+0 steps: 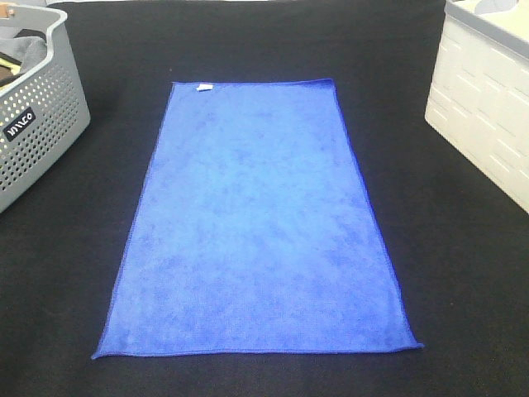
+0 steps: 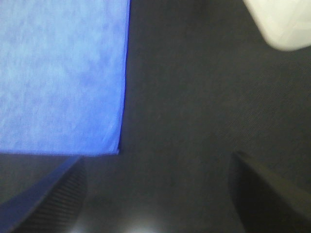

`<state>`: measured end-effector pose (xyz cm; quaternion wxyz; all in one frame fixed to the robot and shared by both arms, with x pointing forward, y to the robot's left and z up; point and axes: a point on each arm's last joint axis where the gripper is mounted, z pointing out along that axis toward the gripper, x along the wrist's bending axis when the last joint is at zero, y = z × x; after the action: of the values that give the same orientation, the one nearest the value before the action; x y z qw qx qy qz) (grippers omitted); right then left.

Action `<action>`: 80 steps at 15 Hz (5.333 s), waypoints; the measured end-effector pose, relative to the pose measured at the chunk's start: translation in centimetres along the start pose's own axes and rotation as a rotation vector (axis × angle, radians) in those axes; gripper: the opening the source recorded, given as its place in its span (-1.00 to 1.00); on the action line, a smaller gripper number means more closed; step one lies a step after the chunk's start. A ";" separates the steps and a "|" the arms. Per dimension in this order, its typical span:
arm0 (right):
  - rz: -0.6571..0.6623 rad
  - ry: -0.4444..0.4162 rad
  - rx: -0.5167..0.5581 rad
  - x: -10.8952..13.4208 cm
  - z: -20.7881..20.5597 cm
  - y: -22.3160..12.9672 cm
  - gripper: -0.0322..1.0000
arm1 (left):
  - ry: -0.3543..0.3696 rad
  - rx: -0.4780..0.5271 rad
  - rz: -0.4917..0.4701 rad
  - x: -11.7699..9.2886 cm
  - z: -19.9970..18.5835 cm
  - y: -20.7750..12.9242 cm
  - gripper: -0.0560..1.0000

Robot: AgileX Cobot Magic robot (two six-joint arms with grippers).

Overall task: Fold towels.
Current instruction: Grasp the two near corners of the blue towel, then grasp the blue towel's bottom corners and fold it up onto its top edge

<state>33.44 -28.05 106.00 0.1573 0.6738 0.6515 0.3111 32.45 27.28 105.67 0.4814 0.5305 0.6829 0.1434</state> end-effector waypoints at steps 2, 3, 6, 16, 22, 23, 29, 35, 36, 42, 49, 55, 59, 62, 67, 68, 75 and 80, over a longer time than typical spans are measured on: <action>0.026 -0.008 0.090 -0.3 2.2 0.9 0.53 | -0.010 0.117 -0.031 0.2 2.5 0.4 0.49; 0.029 -0.016 0.121 -0.5 3.3 1.4 0.53 | -0.007 0.185 -0.039 0.5 4.0 0.5 0.49; -0.011 0.001 0.181 -0.9 7.2 2.8 0.53 | 0.004 0.385 -0.050 1.9 8.4 0.1 0.49; 0.123 0.318 0.463 -0.3 18.9 1.8 0.53 | 0.011 0.629 -0.200 6.7 18.9 -3.9 0.49; 0.169 0.300 0.543 -1.1 21.9 0.2 0.52 | 0.046 0.697 -0.201 7.0 21.7 -6.8 0.49; 0.169 0.308 0.559 -1.1 22.4 -0.2 0.52 | 0.028 0.703 -0.187 6.4 22.5 -6.8 0.49; 0.158 0.339 0.611 0.9 24.8 -1.6 0.41 | -0.030 0.728 -0.173 4.6 24.8 -7.2 0.45; 0.219 0.253 0.576 0.6 25.7 -1.7 -0.63 | -0.004 0.729 -0.183 4.9 25.1 -7.5 -0.79; 0.228 0.240 0.573 0.5 25.7 -1.7 -0.87 | -0.020 0.737 -0.184 4.8 25.0 -7.5 -0.89; 0.261 0.270 0.607 0.9 25.0 -1.7 -0.94 | -0.087 0.836 -0.182 4.2 24.3 -8.1 -0.89; 0.186 0.236 0.577 1.0 21.6 -0.9 -0.94 | -0.010 0.854 -0.103 4.9 21.0 -5.1 -0.89; 0.170 0.240 0.667 1.2 18.9 -2.0 -0.94 | 0.009 0.894 -0.119 5.0 16.2 -7.4 -0.89; 0.177 0.230 0.669 1.0 17.6 -3.7 -0.94 | 0.007 0.868 -0.129 4.7 14.8 -7.7 -0.89; 0.134 0.238 0.553 1.4 18.2 -0.4 -0.94 | 0.015 0.740 -0.105 4.2 16.4 -5.1 -0.89; 0.029 0.283 0.384 3.1 21.4 9.6 -0.94 | -0.015 0.518 -0.042 2.1 21.4 2.6 -0.89; 0.019 0.284 0.375 3.3 22.6 11.4 -0.94 | -0.021 0.505 -0.033 1.9 23.0 3.7 -0.89; -0.044 0.249 0.304 3.9 30.8 20.4 -0.94 | -0.053 0.375 0.178 1.2 33.5 11.7 -0.89; -0.096 0.229 0.176 3.9 35.9 25.3 -0.94 | -0.068 0.261 0.223 1.6 39.8 14.8 -0.89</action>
<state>75.41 -19.84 95.32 0.0370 0.6131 0.7215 0.3196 73.43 21.95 95.60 0.4123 0.6655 0.6159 0.0878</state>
